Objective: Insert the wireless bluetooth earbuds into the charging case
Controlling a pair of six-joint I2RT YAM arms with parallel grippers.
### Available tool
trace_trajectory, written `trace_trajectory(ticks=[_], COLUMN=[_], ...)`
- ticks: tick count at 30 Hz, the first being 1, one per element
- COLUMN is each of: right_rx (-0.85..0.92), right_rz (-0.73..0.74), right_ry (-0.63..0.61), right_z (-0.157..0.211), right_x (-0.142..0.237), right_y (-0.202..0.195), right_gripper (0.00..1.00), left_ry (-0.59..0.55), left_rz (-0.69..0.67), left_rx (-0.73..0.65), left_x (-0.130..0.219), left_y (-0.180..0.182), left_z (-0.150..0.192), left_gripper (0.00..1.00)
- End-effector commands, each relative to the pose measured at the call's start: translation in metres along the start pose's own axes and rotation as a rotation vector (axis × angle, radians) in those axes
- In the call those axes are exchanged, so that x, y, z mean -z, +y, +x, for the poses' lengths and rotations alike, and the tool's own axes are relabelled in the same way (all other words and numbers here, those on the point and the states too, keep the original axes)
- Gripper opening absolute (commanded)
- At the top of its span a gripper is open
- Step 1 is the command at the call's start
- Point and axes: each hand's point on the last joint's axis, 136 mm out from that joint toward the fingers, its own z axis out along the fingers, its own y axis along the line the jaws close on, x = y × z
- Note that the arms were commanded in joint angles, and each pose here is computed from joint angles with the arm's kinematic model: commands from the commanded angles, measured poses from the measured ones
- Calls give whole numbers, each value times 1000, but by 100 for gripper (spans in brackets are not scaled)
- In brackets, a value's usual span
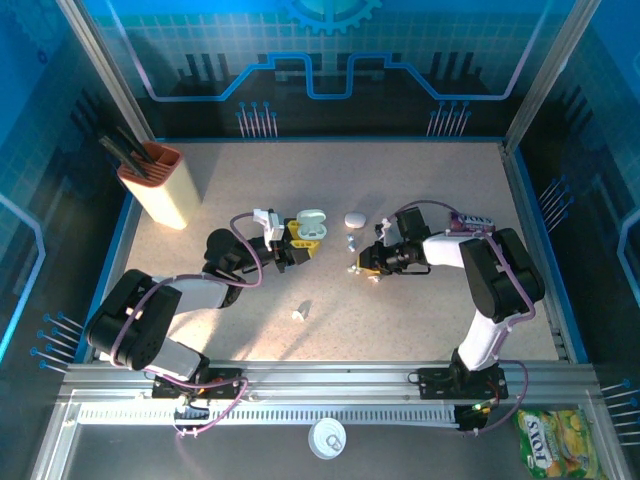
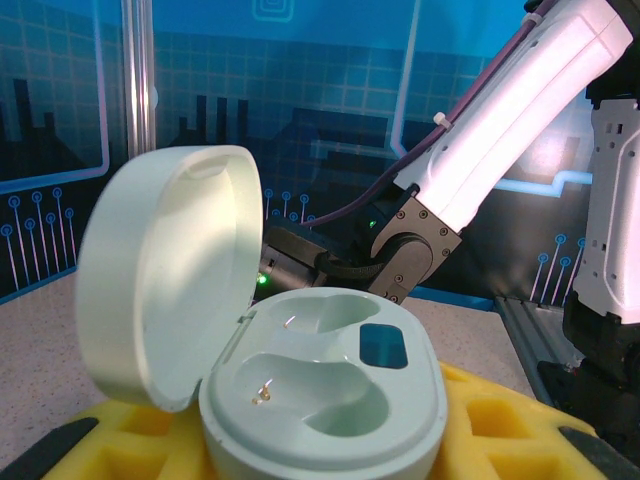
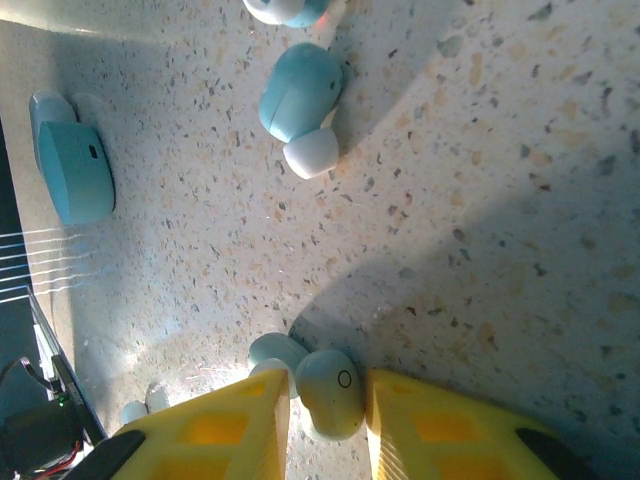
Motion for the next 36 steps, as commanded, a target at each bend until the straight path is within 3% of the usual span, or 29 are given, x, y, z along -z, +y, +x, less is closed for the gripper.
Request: trace_trajectory(ticks=[1,5,13,24,31,36], right_rx=[30,31,34,99,143,141], right_rz=[-13,-8,6,73,142,280], right_ry=[72,74,77,120,33,-94], right_z=[20,21,21,28,13,-2], right_x=[-13,-13,-15,-19,0,30], right_y=[9,8,7,6,13,10], right_gripper=[26,18,26,24,20,20], left_ry=[-17,-16,-15,-17,-13,-13], left_rz=[22,22,23,24,14,1], left_rx=[-11,-10,-8,-12,-19,-26], left_x=[1,1,1,0,0,0], left_y=[-3,-3,-3,-2,-1,2], left_z=[-5,-4,-4,-5,-2,-1], left_gripper=[37,37,36,37,37,36])
